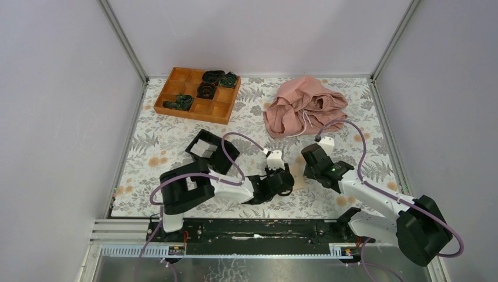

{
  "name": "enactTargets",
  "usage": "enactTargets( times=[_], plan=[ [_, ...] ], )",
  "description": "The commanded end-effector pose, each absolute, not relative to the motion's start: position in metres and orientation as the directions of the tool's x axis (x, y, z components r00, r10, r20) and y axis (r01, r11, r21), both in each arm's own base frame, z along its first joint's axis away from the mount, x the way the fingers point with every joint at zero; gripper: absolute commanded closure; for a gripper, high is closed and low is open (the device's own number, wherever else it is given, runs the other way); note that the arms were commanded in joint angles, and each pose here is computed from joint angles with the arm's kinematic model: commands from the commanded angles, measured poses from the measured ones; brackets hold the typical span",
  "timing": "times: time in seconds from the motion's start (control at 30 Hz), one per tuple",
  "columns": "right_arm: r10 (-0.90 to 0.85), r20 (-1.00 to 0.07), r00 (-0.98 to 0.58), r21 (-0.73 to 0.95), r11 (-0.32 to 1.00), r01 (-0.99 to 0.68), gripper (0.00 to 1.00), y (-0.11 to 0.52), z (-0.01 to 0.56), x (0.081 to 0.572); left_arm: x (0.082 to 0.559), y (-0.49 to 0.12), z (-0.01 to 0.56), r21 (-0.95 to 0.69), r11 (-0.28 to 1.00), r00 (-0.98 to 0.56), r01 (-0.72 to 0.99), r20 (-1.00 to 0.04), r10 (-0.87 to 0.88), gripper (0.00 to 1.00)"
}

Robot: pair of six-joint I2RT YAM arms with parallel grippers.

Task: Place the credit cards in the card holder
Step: Close the card holder at the center of the board.

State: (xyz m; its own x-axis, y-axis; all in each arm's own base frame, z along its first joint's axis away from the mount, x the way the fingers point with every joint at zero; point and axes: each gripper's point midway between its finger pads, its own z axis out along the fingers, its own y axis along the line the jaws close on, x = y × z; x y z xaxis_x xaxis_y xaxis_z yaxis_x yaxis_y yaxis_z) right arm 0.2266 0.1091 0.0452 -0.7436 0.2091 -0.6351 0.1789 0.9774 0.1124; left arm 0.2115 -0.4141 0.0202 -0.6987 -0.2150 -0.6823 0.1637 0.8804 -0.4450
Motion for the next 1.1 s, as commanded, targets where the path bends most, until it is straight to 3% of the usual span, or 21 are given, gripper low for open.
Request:
enactTargets(
  times=[0.0,0.6,0.87,1.07],
  plan=[
    [0.220,-0.642,-0.734,0.186,0.974,0.129,1.00,0.133,0.061,0.237,0.189,-0.343,-0.038,-0.195,0.973,-0.767,0.126,-0.641,-0.029,0.56],
    [0.152,-0.657,-0.738,0.177,0.983,0.044,0.99,0.178,0.062,0.231,0.178,-0.330,-0.026,-0.260,0.959,-0.770,0.115,-0.634,-0.080,0.56],
    [0.133,-0.670,-0.731,0.156,0.987,0.036,0.92,0.172,0.068,0.229,0.174,-0.335,-0.010,-0.337,0.934,-0.752,0.120,-0.645,-0.136,0.56],
    [0.127,-0.671,-0.731,0.156,0.987,0.028,0.79,0.171,0.068,0.228,0.173,-0.341,-0.001,-0.343,0.929,-0.742,0.136,-0.657,-0.134,0.56]
  ],
)
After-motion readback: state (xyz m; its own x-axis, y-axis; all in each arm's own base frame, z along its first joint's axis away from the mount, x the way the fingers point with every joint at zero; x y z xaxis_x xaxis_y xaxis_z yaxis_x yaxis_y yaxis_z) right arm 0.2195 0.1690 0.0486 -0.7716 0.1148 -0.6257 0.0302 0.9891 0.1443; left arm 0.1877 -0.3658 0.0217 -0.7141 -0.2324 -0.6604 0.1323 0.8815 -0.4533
